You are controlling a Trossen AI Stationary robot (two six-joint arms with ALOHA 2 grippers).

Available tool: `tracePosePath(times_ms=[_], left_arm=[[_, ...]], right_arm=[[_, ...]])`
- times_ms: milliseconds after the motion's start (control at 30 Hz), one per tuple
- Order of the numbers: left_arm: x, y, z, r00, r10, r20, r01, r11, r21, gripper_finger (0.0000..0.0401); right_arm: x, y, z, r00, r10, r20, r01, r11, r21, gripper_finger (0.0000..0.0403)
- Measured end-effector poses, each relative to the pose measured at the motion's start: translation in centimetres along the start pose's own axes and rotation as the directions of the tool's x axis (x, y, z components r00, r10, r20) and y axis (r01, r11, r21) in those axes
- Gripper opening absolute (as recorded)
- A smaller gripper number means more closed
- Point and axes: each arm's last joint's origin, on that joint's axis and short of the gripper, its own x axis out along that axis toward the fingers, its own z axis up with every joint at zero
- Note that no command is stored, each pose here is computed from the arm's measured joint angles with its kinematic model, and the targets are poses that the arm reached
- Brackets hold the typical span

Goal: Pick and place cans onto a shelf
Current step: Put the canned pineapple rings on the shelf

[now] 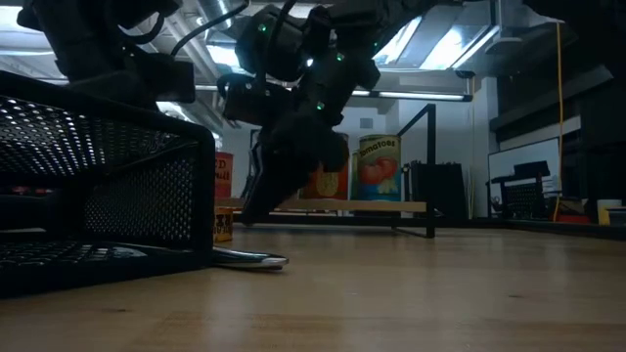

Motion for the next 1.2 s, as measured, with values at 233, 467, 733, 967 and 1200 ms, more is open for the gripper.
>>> tracePosePath(times_ms=[233,467,733,967,1200], left_arm=[[0.0,0.0,-0.2,1.0,-0.011,-0.028,0.011,1.0,0.004,0.0004],[1.6,-0.2,-0.7,0.996,0.031,-0.079,-0.029,0.999,0.027,0.0006],[3.8,-0.7,-0.6,0.997,0.055,-0.058,-0.054,0.998,0.023,0.0004],[3.6,-0.4,-0.1,0.998,0.069,-0.014,-0.069,0.998,0.003,0.0002],[2.5,-0.2,0.4,0.996,0.073,0.042,-0.073,0.997,-0.005,0.0002]], right_arm=[[0.1,0.0,-0.1,1.0,0.0,0.0,0.0,1.0,0.017,0.0058],[-0.1,0.0,0.0,1.0,-0.002,0.006,0.002,1.0,0.016,0.0058],[-0.2,-0.1,0.5,0.999,-0.014,0.05,0.014,1.0,0.01,0.0058],[-0.2,-0.1,0.4,0.999,-0.009,0.038,0.009,1.0,0.012,0.0058],[-0.2,0.0,0.3,0.999,-0.004,0.034,0.004,1.0,0.012,0.0058]])
